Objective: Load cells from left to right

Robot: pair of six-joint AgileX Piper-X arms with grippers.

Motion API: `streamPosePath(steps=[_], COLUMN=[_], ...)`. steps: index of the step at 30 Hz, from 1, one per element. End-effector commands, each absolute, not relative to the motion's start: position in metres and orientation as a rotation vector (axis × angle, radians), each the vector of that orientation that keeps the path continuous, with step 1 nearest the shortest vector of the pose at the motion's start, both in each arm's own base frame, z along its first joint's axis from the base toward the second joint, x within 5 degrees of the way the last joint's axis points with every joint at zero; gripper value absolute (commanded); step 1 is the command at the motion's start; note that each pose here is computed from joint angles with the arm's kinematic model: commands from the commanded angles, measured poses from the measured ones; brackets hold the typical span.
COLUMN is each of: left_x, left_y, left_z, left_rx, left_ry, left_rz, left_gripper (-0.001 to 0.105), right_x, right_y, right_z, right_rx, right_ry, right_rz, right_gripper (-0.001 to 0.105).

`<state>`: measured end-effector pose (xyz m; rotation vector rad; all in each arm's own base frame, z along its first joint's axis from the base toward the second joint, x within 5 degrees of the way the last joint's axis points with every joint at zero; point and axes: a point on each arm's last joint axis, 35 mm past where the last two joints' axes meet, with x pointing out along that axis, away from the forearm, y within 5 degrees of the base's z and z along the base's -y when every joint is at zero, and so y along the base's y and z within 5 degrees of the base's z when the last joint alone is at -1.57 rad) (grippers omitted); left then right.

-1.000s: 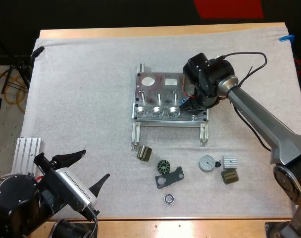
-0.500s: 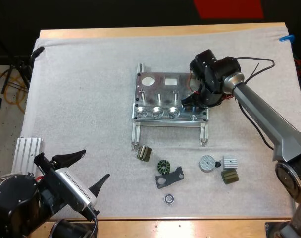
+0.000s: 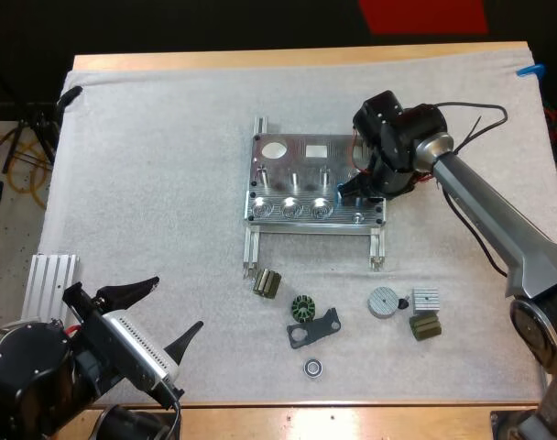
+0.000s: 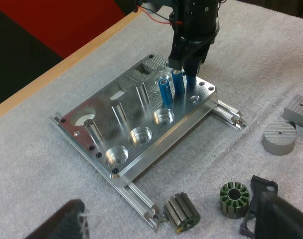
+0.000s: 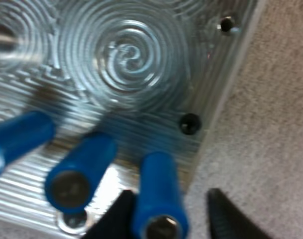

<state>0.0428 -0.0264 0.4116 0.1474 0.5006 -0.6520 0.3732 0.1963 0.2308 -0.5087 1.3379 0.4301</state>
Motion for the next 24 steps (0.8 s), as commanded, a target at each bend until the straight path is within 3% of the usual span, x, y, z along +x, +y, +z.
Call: streamPosePath(steps=[1, 13, 18, 24], left_x=[0.042, 0.042, 0.043, 0.054], left_y=[-0.026, -0.026, -0.026, -0.032], left_z=[0.413, 0.413, 0.413, 0.411], left_rx=[0.139, 0.139, 0.138, 0.136], left_ry=[0.487, 0.487, 0.483, 0.523], left_rz=[-0.643, -0.643, -0.643, -0.673], left_gripper=[0.067, 0.067, 0.067, 0.067], right_x=[0.374, 0.373, 0.365, 0.355], right_y=[0.191, 0.192, 0.191, 0.186], right_z=[0.231, 0.261, 0.286, 0.324], right_rx=[-0.542, -0.526, -0.465, -0.455], right_ry=[1.347, 1.250, 1.179, 1.043], right_rz=[0.427, 0.463, 0.553, 0.563], right_gripper=[0.061, 0.062, 0.062, 0.062])
